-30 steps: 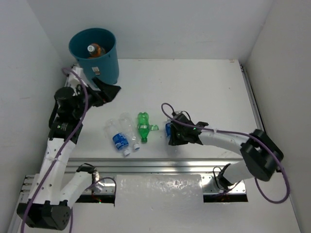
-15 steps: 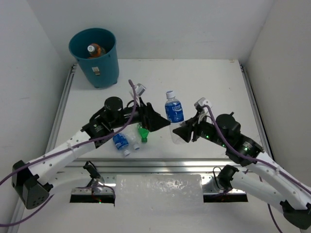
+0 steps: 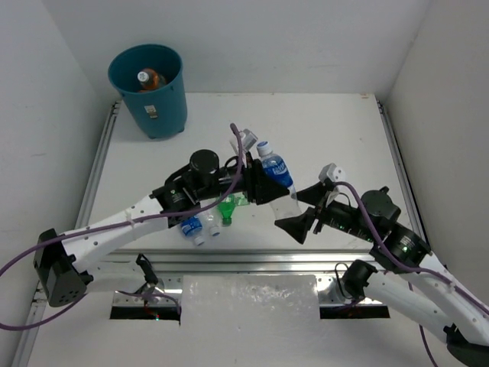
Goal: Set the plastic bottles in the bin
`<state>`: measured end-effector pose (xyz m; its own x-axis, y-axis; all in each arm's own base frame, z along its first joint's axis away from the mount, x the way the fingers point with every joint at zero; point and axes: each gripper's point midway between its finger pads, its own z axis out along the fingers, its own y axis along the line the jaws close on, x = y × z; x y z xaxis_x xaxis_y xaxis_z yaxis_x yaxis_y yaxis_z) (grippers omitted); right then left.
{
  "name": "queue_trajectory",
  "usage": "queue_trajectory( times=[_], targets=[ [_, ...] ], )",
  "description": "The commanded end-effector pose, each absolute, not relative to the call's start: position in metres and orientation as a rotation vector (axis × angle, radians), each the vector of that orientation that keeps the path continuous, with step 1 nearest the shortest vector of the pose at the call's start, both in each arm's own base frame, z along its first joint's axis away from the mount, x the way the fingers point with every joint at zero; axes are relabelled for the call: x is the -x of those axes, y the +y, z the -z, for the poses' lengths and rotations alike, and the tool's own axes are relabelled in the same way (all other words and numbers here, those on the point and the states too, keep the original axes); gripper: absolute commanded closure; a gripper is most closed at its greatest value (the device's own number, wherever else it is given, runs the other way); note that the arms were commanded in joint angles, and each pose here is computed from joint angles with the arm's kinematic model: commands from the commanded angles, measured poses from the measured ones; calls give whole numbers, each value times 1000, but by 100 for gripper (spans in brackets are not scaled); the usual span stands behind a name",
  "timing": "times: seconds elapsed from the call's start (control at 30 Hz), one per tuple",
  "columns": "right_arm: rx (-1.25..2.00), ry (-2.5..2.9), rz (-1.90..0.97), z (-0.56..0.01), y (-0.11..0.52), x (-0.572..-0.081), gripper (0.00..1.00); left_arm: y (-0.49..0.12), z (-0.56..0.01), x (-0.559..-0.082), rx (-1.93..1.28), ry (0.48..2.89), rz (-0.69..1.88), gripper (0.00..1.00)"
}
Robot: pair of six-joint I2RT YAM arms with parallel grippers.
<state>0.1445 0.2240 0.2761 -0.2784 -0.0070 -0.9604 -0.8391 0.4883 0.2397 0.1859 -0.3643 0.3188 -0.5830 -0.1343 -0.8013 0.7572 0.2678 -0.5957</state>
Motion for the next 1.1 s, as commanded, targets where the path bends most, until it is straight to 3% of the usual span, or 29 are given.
queue_trajectory(
  times=[0.0, 0.13, 0.17, 0.2, 0.23, 0.3, 0.37, 0.4, 0.43, 0.5, 0.53, 0.57, 0.67, 0.73, 0.8, 0.97, 1.03, 1.07],
  targets=[
    [638, 1624, -855, -285, 206, -157, 1, -334, -357, -241, -317, 1731, 1136, 100],
    [511, 1687, -695, -277, 175, -171, 1, -227, -392, -337, 111, 1727, 641, 100],
    [494, 1716, -670, -272, 170, -171, 1, -204, -422, -351, 180, 1670, 601, 100],
    [486, 1720, -667, -273, 168, -170, 1, -164, -413, -382, 273, 1698, 468, 100],
    [477, 1731, -656, -272, 165, -171, 1, -135, -444, -394, 348, 1636, 405, 98],
    [461, 1757, -660, -268, 163, -168, 1, -62, -430, -431, 530, 1657, 157, 95],
    [467, 1775, -674, -263, 163, -164, 1, 0, -453, -454, 640, 1572, 87, 94],
    [471, 1786, -676, -260, 163, -163, 1, 6, -436, -483, 640, 1606, 90, 91],
    [476, 1797, -679, -258, 163, -161, 1, 18, -458, -495, 636, 1551, 96, 90],
    [484, 1809, -680, -255, 163, -159, 1, 45, -429, -540, 661, 1592, 31, 87],
    [489, 1818, -684, -254, 163, -158, 1, 61, -458, -546, 660, 1518, 9, 86],
    [493, 1820, -680, -253, 163, -158, 1, 82, -426, -572, 690, 1558, -51, 84],
    [512, 1829, -693, -252, 164, -154, 1, 119, -439, -591, 700, 1448, -101, 75],
    [521, 1833, -701, -251, 165, -152, 1, 131, -422, -598, 675, 1463, -134, 73],
    [518, 1832, -711, -252, 165, -151, 1, 134, -423, -604, 643, 1434, -157, 66],
    [509, 1819, -738, -247, 166, -148, 1, 132, -414, -618, 581, 1470, -165, 24],
    [505, 1827, -738, -245, 167, -150, 1, 130, -425, -613, 571, 1452, -155, 13],
    [512, 1849, -731, -240, 170, -152, 1, 124, -432, -612, 543, 1450, -125, 1]
  ],
)
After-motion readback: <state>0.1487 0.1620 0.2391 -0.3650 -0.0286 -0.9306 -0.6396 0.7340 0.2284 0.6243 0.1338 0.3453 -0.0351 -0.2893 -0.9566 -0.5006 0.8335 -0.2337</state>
